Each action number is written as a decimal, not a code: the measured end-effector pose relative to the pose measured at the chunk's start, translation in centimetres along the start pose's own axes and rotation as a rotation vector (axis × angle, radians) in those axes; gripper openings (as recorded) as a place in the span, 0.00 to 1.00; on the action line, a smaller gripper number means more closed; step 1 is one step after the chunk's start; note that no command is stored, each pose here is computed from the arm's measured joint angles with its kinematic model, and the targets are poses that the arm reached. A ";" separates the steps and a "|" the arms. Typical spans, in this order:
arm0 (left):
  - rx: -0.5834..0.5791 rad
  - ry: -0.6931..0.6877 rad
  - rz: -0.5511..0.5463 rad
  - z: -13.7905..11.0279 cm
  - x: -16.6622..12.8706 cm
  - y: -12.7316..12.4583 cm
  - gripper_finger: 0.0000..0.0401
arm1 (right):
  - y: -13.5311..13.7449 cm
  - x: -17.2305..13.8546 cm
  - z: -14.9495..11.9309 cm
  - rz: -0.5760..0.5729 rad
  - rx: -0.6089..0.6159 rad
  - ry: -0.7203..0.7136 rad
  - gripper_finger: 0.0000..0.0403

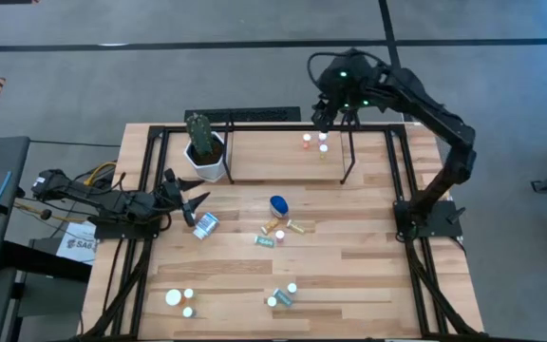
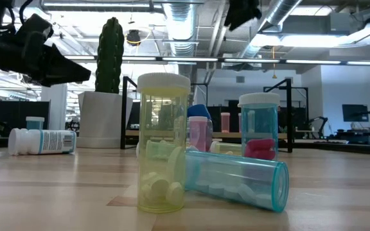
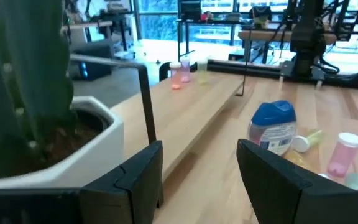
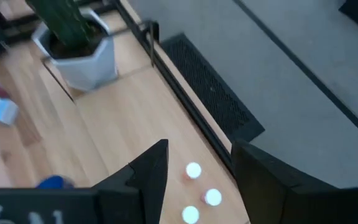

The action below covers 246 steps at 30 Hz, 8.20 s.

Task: Pick and place medicine bottles onto shelf by color
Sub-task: Put the small blue pill bottle on the shelf

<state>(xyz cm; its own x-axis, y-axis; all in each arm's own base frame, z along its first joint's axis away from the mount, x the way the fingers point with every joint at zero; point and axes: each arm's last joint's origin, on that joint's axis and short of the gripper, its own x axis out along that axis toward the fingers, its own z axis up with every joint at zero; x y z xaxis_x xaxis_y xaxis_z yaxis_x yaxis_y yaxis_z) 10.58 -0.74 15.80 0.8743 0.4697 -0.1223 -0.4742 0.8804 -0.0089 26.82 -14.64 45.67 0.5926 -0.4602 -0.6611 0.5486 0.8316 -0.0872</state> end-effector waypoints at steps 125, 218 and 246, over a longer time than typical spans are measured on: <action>-0.738 -0.033 -0.133 10.0 0.9 -2.4 0.39 | 0.8 -1.4 -2.3 0.012 0.029 0.206 0.49; -0.861 0.951 0.700 2.1 3.8 -3.9 0.23 | 1.7 -2.1 -3.7 0.058 -0.188 0.339 0.49; -0.728 0.763 0.321 9.9 13.6 -6.7 0.24 | 1.3 -3.3 -4.3 0.054 -0.175 0.361 0.49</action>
<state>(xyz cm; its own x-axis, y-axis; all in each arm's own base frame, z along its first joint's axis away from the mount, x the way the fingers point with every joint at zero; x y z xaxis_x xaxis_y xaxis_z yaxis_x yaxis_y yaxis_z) 26.67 0.34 24.06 0.5248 0.2853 -0.8020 -0.8347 0.3572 -0.4192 23.09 -10.70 44.57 0.3557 -0.3019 -0.8845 0.3951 0.9063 -0.1504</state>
